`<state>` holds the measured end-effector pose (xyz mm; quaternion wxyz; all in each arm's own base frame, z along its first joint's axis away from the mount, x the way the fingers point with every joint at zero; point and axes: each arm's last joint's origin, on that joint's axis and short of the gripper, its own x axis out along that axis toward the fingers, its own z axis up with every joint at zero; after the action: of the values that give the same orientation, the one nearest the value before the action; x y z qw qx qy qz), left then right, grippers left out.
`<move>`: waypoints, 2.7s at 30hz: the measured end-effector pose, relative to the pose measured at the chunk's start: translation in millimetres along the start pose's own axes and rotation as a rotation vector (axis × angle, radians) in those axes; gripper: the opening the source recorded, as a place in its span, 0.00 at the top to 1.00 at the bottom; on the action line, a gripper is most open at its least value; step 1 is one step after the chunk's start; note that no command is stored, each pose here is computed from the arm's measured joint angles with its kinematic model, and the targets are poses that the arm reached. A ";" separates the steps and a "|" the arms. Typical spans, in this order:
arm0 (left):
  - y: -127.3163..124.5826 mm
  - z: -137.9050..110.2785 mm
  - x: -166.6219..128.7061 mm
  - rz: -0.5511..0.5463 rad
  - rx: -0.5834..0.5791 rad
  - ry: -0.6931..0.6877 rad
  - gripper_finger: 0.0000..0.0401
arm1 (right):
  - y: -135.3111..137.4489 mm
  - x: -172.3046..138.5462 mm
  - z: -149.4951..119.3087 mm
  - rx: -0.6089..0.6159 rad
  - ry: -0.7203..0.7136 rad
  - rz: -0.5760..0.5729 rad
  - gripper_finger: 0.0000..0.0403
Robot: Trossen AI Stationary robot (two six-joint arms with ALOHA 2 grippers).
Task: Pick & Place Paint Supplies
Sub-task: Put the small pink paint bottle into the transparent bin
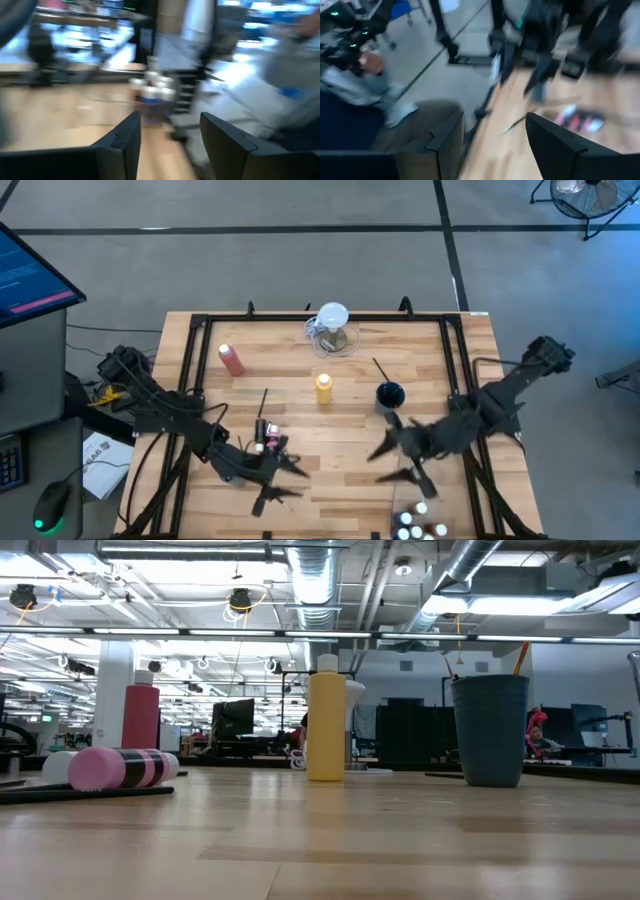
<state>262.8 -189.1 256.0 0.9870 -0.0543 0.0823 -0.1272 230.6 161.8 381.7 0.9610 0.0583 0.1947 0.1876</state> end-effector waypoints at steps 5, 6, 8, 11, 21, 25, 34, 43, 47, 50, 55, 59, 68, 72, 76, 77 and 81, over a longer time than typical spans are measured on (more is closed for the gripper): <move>13.3 -3.3 -17.0 0.315 -0.058 0.093 0.59 | -21.9 12.6 3.5 -0.199 -0.012 -0.109 0.49; 16.3 -5.3 -21.2 0.351 -0.069 0.127 0.59 | -24.5 20.7 0.7 -0.240 0.008 -0.121 0.49; 25.7 -7.5 -29.5 0.410 -0.119 0.192 0.59 | -29.3 40.6 -4.1 -0.286 0.023 -0.119 0.49; 44.3 -5.7 -41.6 0.487 -0.260 0.256 0.59 | -41.7 70.8 -3.9 -0.317 -0.050 0.041 0.49; 78.6 -20.7 -51.3 0.526 -0.563 0.561 0.59 | -119.3 69.0 -33.6 -0.112 -0.175 0.377 0.49; 89.8 -36.0 -46.1 0.565 -0.671 0.709 0.62 | -107.3 44.3 -41.4 -0.093 -0.174 0.348 0.49; 108.1 -48.8 -28.2 0.630 -0.842 0.991 0.78 | -87.0 16.0 -56.7 -0.072 -0.144 0.206 0.49; 111.0 -37.4 -13.4 0.388 -0.884 0.960 0.81 | -88.7 19.2 -62.7 -0.032 -0.089 0.198 0.49; 98.5 -35.7 -4.2 0.313 -0.905 0.853 0.81 | -88.6 19.3 -64.8 -0.028 -0.068 0.196 0.49; 97.1 -35.1 -3.3 0.361 -1.012 0.828 0.83 | -86.9 19.0 -64.7 -0.030 -0.069 0.203 0.49; 101.6 -46.6 -6.7 0.534 -1.044 0.863 0.96 | -86.2 19.0 -64.7 -0.020 -0.069 0.207 0.49; 96.1 -72.7 0.7 0.587 -1.017 0.988 0.99 | -86.5 19.0 -64.7 -0.016 -0.069 0.206 0.49; 87.8 -75.4 14.9 0.506 -0.974 1.058 0.99 | -86.4 18.9 -64.6 -0.016 -0.070 0.206 0.49; 84.2 -48.1 18.4 0.438 -0.946 0.967 0.95 | -86.4 18.9 -64.6 -0.016 -0.070 0.206 0.49; 85.3 -39.9 7.1 0.521 -0.899 0.955 0.90 | -86.4 18.9 -64.5 -0.016 -0.070 0.206 0.49; 86.6 -41.9 2.8 0.562 -0.896 0.990 0.88 | -86.4 18.9 -64.6 -0.016 -0.068 0.206 0.49; 89.8 -50.6 -9.2 0.679 -0.879 1.107 0.76 | -86.5 18.9 -64.7 -0.016 -0.068 0.206 0.49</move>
<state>266.9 -104.7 196.3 0.6751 -0.3406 0.6174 0.2171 250.4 91.8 299.7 0.9431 0.0767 0.1537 0.2847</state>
